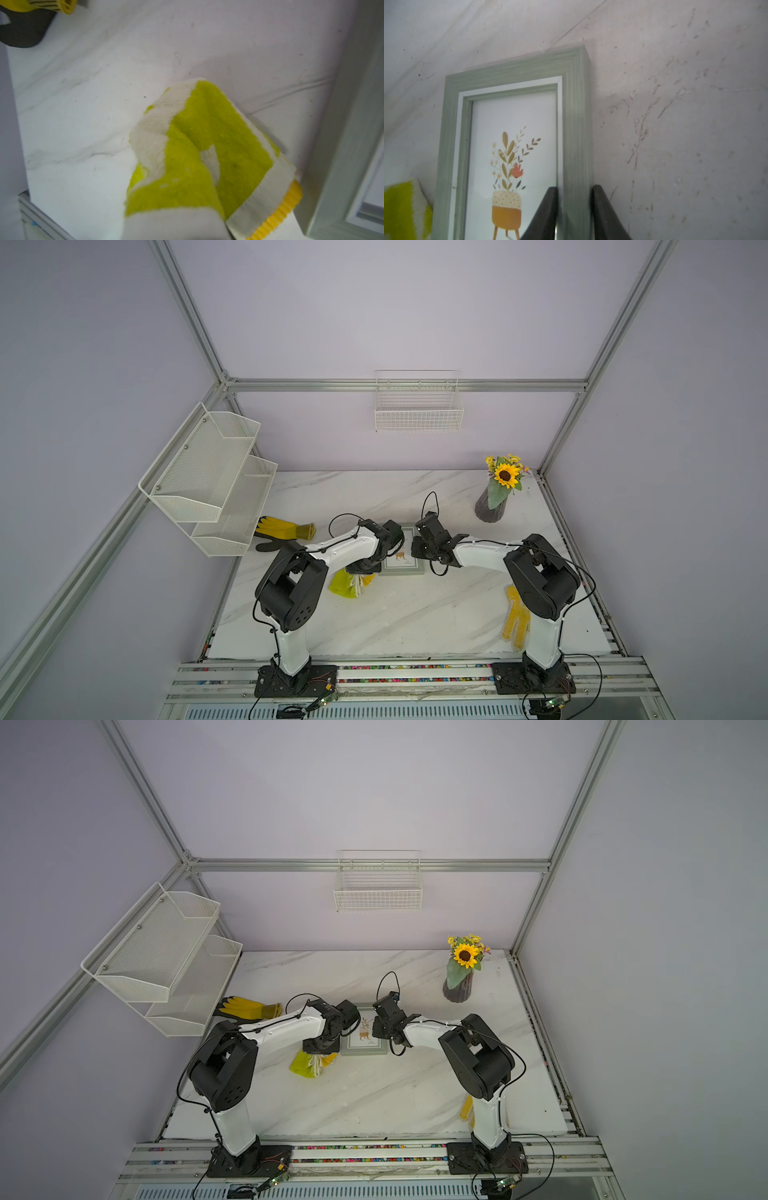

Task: Wipe the picture frame with a cloth
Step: Adjust the cleaning item at the center of the board.

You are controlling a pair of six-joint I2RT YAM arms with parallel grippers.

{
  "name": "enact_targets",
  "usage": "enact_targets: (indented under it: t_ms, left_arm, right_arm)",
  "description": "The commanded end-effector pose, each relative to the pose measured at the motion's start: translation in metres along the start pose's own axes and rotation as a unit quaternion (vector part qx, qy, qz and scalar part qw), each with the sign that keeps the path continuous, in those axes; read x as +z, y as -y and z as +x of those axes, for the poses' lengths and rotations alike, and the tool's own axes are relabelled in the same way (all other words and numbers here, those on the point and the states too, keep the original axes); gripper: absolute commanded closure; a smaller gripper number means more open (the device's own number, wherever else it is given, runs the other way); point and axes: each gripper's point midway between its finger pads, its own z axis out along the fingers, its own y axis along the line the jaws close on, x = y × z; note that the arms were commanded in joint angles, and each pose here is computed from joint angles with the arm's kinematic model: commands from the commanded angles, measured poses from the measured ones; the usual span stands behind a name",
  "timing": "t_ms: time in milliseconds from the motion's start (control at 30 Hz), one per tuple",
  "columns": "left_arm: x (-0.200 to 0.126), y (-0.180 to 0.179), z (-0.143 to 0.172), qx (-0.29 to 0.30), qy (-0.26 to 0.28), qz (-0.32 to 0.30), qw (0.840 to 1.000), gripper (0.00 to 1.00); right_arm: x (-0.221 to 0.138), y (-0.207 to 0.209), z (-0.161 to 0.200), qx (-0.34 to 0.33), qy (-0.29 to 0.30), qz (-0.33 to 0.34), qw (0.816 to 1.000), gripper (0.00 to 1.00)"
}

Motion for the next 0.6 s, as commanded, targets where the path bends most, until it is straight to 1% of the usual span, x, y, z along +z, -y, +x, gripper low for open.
enact_targets:
  t_ms: [0, 33, 67, 133, 167, 267, 300, 400, 467, 567]
  left_arm:
    - [-0.004, 0.036, -0.012, -0.021, 0.021, 0.094, 0.995, 0.75]
    - [-0.002, 0.039, -0.012, -0.027, 0.020, 0.103, 0.994, 0.71]
    - [-0.001, 0.041, -0.011, -0.030, 0.019, 0.109, 0.993, 0.64]
    - [-0.001, 0.044, -0.011, -0.040, 0.021, 0.121, 0.992, 0.29]
    - [-0.002, 0.043, -0.012, -0.043, 0.024, 0.122, 0.991, 0.14]
    - [-0.010, 0.036, -0.017, -0.050, 0.039, 0.121, 0.991, 0.06]
    - [-0.012, 0.032, -0.018, -0.054, 0.043, 0.120, 0.990, 0.00]
    - [-0.027, 0.023, -0.025, -0.067, 0.062, 0.132, 0.987, 0.00]
    - [-0.041, 0.019, -0.031, -0.073, 0.081, 0.154, 0.982, 0.00]
    - [-0.073, 0.009, -0.042, -0.084, 0.118, 0.192, 0.971, 0.00]
  right_arm:
    - [0.007, 0.045, 0.056, -0.011, -0.099, 0.078, 0.992, 0.70]
    - [0.006, 0.046, 0.056, -0.012, -0.100, 0.080, 0.992, 0.70]
    - [0.005, 0.045, 0.055, -0.011, -0.098, 0.080, 0.992, 0.70]
    - [0.004, 0.046, 0.055, -0.012, -0.097, 0.082, 0.992, 0.69]
    - [0.003, 0.046, 0.055, -0.012, -0.096, 0.081, 0.992, 0.69]
    - [0.003, 0.046, 0.055, -0.012, -0.096, 0.081, 0.992, 0.68]
    - [0.003, 0.047, 0.055, -0.012, -0.097, 0.082, 0.992, 0.68]
    - [0.003, 0.046, 0.055, -0.013, -0.096, 0.080, 0.992, 0.67]
    - [0.003, 0.046, 0.054, -0.015, -0.096, 0.082, 0.992, 0.67]
    - [0.002, 0.046, 0.051, -0.017, -0.091, 0.084, 0.992, 0.67]
